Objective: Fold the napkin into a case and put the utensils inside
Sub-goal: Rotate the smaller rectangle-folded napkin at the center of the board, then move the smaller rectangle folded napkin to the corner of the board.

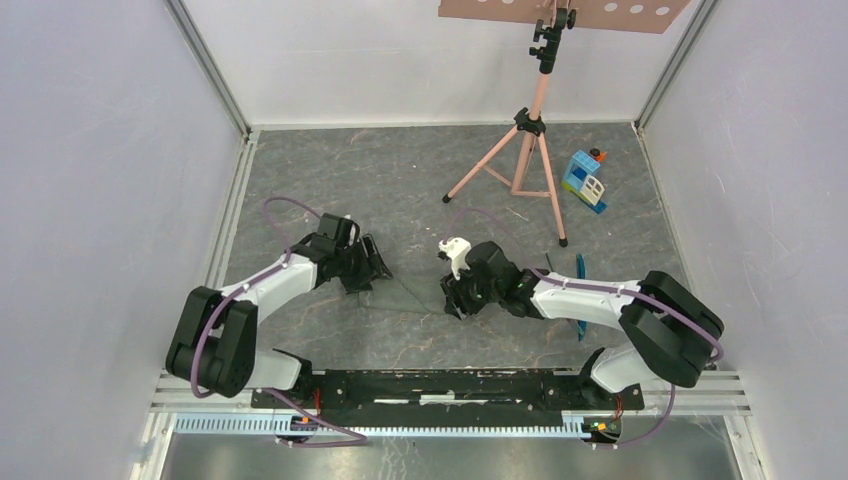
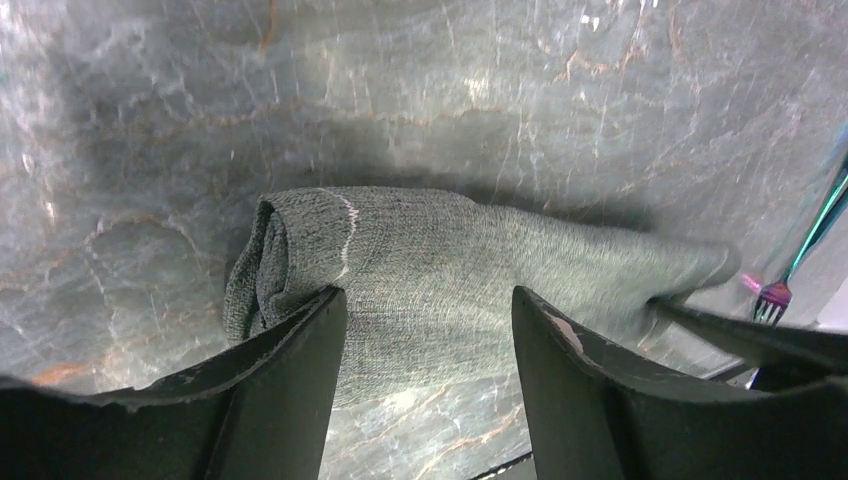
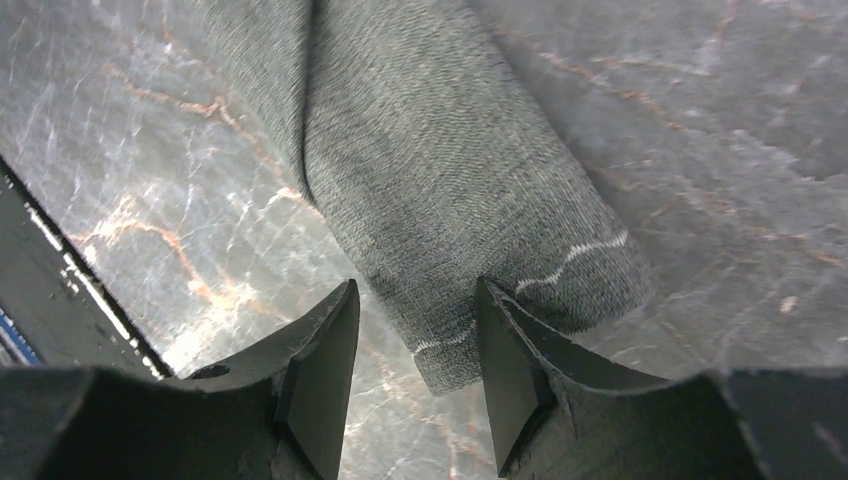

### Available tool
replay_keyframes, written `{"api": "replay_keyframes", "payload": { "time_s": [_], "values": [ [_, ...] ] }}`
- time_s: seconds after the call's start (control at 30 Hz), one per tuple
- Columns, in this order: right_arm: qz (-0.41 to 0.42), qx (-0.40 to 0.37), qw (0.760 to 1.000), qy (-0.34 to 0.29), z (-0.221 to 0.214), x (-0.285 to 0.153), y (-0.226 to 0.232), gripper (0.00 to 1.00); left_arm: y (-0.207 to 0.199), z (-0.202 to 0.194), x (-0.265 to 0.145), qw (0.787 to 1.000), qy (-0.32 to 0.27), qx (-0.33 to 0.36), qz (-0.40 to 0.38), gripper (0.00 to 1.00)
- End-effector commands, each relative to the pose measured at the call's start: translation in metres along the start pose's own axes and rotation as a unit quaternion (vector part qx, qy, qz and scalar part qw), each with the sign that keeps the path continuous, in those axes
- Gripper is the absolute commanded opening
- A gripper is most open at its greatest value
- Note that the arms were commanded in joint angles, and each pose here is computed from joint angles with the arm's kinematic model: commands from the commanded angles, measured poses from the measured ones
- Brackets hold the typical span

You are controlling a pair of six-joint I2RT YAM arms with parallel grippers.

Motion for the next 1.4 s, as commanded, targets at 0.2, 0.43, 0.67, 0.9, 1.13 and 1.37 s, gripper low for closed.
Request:
{"api": "replay_keyframes", "payload": {
  "time_s": [0.2,0.43,0.67,0.9,1.13,1.37],
  "values": [
    [-0.025,-0.085,0.996,-0.006,0.034,0.030,-0.031,0.54,0.031,-0.041,-0.026,0.998,-0.030,-0.051,0.032,0.71],
    [0.079,-0.094,0.990,-0.063,0.123,0.108,-0.001,0.55,0.037,-0.042,-0.076,0.987,-0.140,-0.072,0.041,0.75],
    [0.114,-0.005,0.987,-0.117,0.201,0.095,0.022,0.60,0.022,-0.034,-0.091,0.989,-0.143,-0.042,0.022,0.82],
    [0.039,0.034,0.990,-0.130,0.170,0.005,-0.041,0.64,0.001,-0.021,-0.071,0.985,-0.075,0.075,0.138,0.75],
    [0.058,0.038,0.988,-0.139,0.109,-0.025,-0.039,0.65,-0.012,-0.007,-0.043,0.960,-0.020,0.177,0.215,0.68],
    [0.090,0.036,0.985,-0.145,0.075,-0.031,-0.031,0.64,-0.020,0.002,-0.012,0.954,0.011,0.207,0.217,0.70]
  ]
}}
Point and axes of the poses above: each gripper's point midway between its finger pads, its own x axis out along the fingers, its own y axis along the line the jaws close on, z = x × y, the point moved 7 cm from there along -x, back along the fingers, and after that the axes turned 3 degrees about x, right-handed, at the moved point
